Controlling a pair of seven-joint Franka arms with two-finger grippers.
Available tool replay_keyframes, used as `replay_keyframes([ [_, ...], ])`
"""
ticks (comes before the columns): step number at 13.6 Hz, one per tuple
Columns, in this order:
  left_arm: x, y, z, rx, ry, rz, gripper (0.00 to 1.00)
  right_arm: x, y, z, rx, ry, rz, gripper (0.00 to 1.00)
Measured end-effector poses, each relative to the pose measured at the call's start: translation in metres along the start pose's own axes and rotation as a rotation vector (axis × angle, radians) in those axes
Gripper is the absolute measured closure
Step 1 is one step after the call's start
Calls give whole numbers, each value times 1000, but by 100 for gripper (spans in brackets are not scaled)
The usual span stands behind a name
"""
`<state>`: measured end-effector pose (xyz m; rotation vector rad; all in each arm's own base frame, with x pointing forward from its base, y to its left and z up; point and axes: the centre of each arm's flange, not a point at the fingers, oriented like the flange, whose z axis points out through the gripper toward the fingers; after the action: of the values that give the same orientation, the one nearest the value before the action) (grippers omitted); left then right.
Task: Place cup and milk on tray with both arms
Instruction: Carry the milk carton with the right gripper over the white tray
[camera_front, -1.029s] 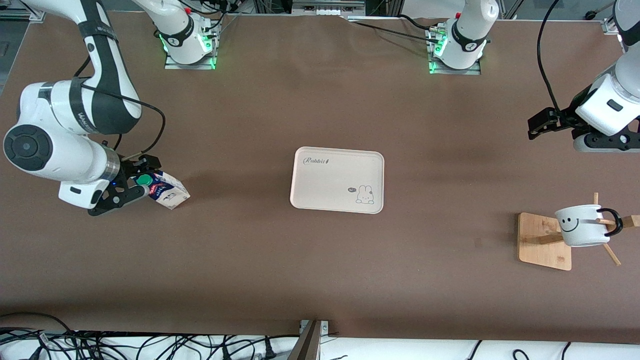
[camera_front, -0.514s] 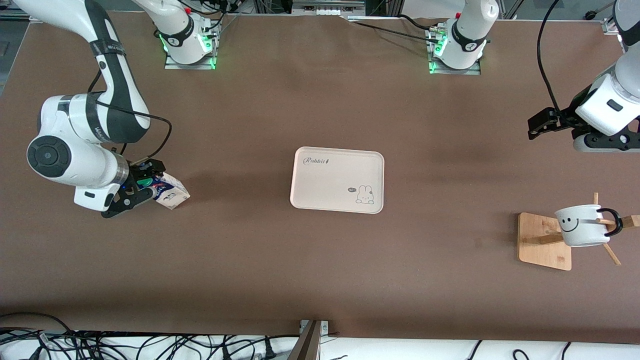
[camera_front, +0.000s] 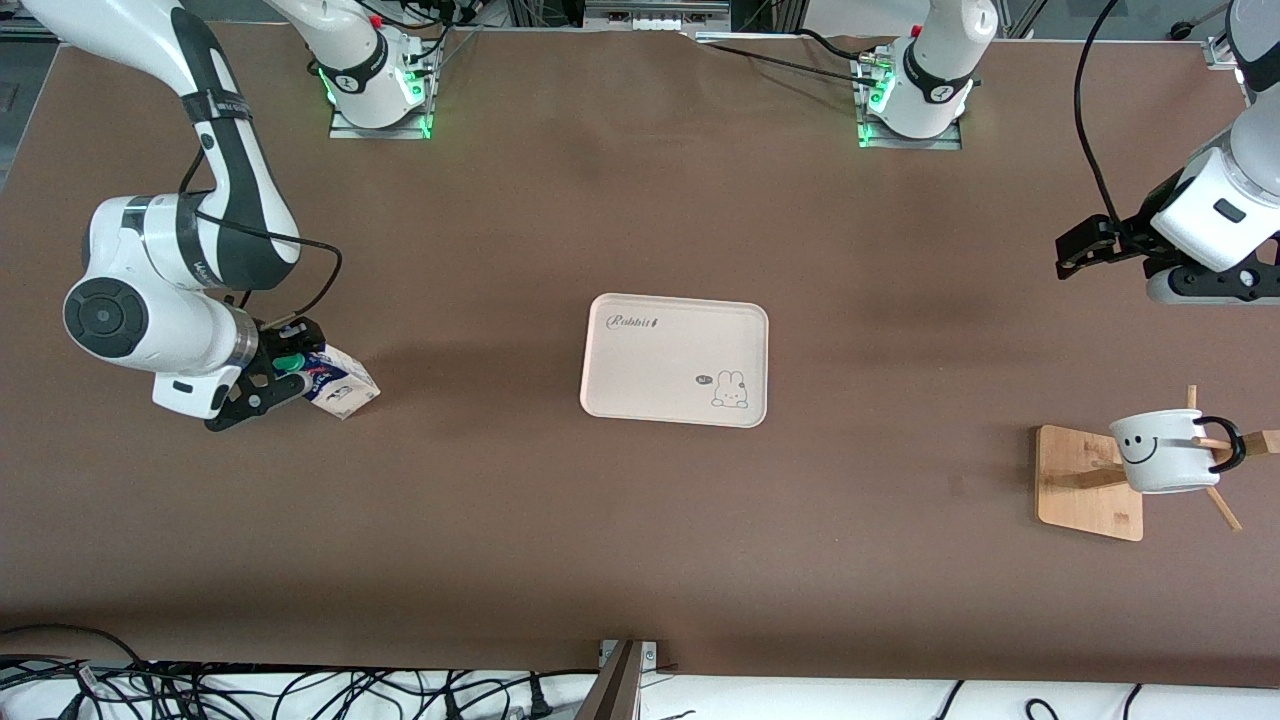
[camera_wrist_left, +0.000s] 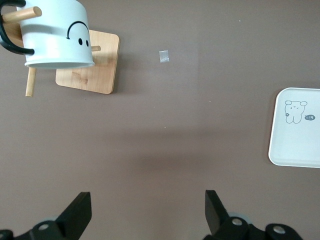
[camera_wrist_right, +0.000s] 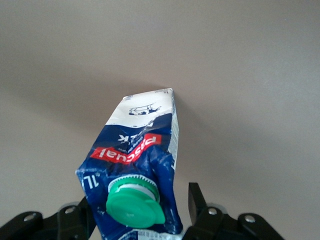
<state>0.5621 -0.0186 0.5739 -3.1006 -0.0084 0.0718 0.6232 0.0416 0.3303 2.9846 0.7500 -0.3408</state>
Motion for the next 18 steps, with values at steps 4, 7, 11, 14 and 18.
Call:
replay_keyframes([
  [4, 0, 0, 0, 0, 0, 0, 0, 0, 0, -2, -1, 3, 0, 50],
  [7, 0, 0, 0, 0, 0, 0, 0, 0, -2, -7, -4, 13, 9, 53],
  [11, 0, 0, 0, 0, 0, 0, 0, 13, -35, -42, 51, 15, 93, 53],
  [14, 0, 0, -1, 0, 2, 0, 0, 35, -99, -70, 91, 32, 168, 53],
  [18, 0, 0, -2, 0, 5, -2, 0, 60, -225, -93, 151, 51, 298, 53],
])
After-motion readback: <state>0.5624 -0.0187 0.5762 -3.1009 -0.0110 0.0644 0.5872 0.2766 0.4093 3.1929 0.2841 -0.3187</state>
